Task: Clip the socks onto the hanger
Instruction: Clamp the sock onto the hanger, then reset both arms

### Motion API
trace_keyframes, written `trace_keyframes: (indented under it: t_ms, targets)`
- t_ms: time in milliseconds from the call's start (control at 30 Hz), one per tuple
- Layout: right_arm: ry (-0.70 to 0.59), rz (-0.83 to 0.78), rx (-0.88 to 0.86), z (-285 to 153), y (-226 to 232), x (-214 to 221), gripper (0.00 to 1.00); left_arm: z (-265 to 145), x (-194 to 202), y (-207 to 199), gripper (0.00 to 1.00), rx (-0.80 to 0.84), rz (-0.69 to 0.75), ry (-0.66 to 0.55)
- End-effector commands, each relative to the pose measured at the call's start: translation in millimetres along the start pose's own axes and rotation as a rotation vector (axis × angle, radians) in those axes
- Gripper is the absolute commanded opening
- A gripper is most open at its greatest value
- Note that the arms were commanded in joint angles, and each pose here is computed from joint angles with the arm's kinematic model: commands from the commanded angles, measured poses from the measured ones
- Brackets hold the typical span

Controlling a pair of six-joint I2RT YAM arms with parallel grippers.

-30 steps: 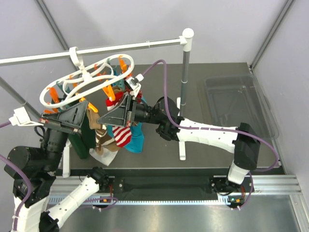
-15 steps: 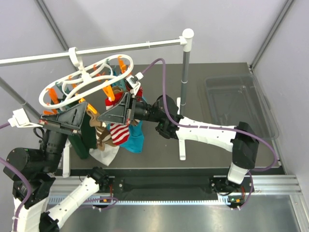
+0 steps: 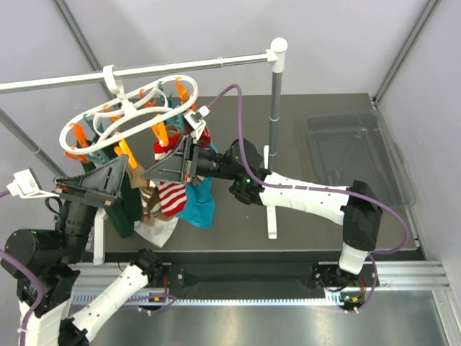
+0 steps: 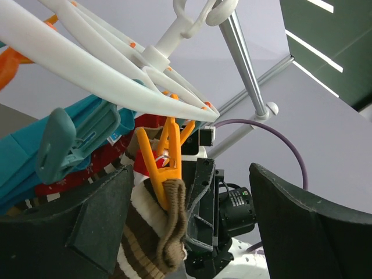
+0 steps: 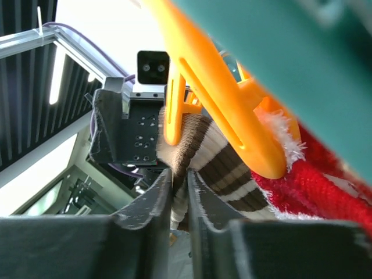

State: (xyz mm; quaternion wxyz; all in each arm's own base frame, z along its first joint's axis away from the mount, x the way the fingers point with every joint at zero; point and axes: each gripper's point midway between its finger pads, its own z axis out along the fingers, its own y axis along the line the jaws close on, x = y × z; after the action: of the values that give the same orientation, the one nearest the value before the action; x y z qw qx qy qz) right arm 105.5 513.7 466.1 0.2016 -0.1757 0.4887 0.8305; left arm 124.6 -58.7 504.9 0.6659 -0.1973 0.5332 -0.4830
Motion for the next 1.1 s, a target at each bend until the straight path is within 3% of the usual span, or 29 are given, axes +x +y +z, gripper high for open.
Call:
trace_keyframes:
  t_ms: [0,233,467,633,767,900,1000,1067]
  targets:
    - [0.003,-0.047,-0.024,5,12,-10,0.19,-3,-9,-7,0.85,0.025,0.027,-0.027]
    - [0.09,-0.158,0.264,-13,-36,2,0.56,-23,-21,10,0.89,-0.063,0.129,-0.032]
    - [0.159,-0.349,0.672,-81,-82,8,0.78,-49,-14,43,0.88,-0.177,0.187,0.023]
    - [0.243,-0.507,0.931,-151,-90,20,0.83,-58,15,36,0.83,-0.104,0.175,0.169]
    - [0.256,-0.528,1.153,-227,-119,35,0.84,-57,52,44,0.79,-0.083,0.146,0.307]
    - [0.179,-0.521,1.274,-282,-131,43,0.88,-48,104,88,0.78,-0.194,0.129,0.439]
    - [0.113,-0.511,1.318,-311,-138,48,1.0,-44,137,116,0.78,-0.225,0.105,0.498]
    - [0.057,-0.505,1.367,-334,-144,51,1.0,-41,141,115,0.78,-0.177,0.06,0.461]
